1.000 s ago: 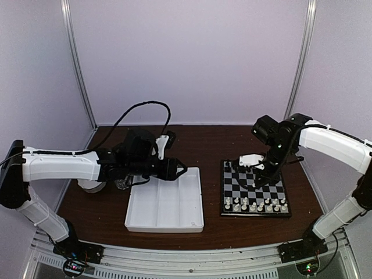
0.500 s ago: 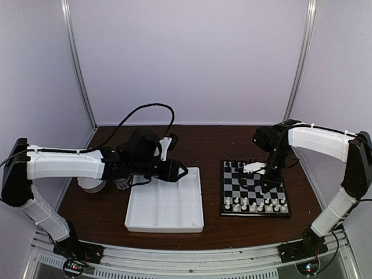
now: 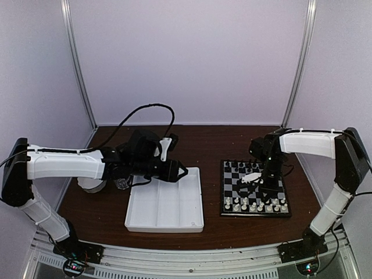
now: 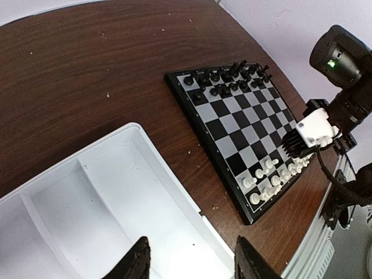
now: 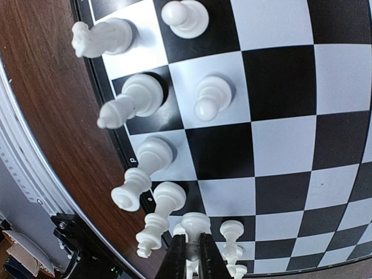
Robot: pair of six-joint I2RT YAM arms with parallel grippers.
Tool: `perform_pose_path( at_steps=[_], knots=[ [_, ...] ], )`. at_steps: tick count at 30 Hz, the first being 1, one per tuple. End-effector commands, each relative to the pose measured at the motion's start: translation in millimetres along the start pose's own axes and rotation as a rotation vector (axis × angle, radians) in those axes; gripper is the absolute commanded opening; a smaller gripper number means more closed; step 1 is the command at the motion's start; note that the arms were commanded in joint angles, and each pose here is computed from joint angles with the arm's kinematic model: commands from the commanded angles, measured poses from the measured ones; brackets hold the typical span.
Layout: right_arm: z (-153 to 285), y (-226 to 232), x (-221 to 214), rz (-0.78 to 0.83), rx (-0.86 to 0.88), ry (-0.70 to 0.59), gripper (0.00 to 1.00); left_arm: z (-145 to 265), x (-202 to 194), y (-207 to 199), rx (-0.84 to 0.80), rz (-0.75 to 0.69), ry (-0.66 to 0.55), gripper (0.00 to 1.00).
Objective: Set up the chess pieces on the board
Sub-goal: Place the pawn at e2.
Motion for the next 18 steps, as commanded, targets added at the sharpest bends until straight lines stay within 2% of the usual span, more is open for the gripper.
perform_pose_path(
  at_steps=[1,18],
  knots=[
    [-8.1,-2.5,1.8,-0.008,0.010,-0.001,0.04,-2.1,4.8,-4.0,-0.016,0.004,-0.004,0.50],
    [-15.2,-10.8,5.4,-0.024,-0.021,0.012,0.08,-1.9,3.4,-4.0,-0.018,0.013,0.005,0.50]
  ],
)
Point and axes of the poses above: each gripper's point midway between its finger pads, its own z axis back along the fingers, its own y axis along the line the jaws close on, x = y × z, the point moved 6 cm from there along z, back along the fingers, and after that the axes turned 6 degrees about -z, right-handed, at the moved point
